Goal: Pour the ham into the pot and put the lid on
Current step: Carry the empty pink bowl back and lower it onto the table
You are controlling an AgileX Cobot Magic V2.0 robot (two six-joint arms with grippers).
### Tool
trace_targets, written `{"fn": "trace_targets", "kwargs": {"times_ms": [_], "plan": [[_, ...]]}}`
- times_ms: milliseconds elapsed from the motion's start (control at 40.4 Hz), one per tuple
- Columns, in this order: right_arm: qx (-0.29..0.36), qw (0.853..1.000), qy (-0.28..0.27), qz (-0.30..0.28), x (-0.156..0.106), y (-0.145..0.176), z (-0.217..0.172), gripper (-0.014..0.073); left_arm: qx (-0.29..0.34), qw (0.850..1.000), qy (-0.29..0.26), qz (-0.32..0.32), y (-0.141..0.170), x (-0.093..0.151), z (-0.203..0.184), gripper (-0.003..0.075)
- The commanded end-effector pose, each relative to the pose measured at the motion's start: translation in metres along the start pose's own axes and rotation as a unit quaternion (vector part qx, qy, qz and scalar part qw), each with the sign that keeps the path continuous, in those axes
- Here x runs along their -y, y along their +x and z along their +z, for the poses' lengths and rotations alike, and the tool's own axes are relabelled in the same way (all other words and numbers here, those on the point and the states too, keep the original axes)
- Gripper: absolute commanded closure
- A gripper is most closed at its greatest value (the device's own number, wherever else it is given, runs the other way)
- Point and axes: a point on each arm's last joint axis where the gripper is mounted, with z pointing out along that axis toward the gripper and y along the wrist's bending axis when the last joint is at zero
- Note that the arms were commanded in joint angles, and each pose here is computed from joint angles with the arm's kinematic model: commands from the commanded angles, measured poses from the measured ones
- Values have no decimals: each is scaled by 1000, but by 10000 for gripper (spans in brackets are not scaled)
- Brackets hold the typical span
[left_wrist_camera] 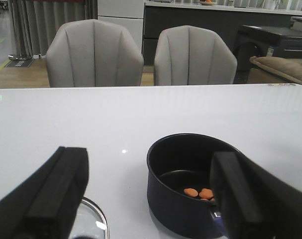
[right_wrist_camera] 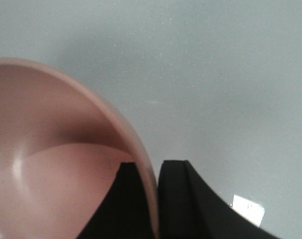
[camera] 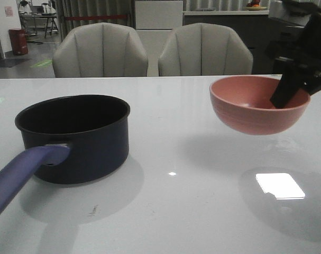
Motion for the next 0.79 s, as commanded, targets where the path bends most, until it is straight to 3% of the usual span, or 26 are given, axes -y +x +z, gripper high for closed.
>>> {"fn": "trace_targets", "kwargs": {"times_ms": [0,372,669,768], "plan": [[34,999,4,-4,-3,-11,-10,454,49,999,7,-8,-16,2,-2,171],[13,1000,14,2,8,-8,17,439,49,999,7,-8,-16,2,-2,171],[14,1000,15,3,10,-9,19,197,49,999,7,-8,-16,2,-2,171],[18,1000,15,-3,8,-12,14,178,49,999,7,-8,-16,2,-2,171]]}}
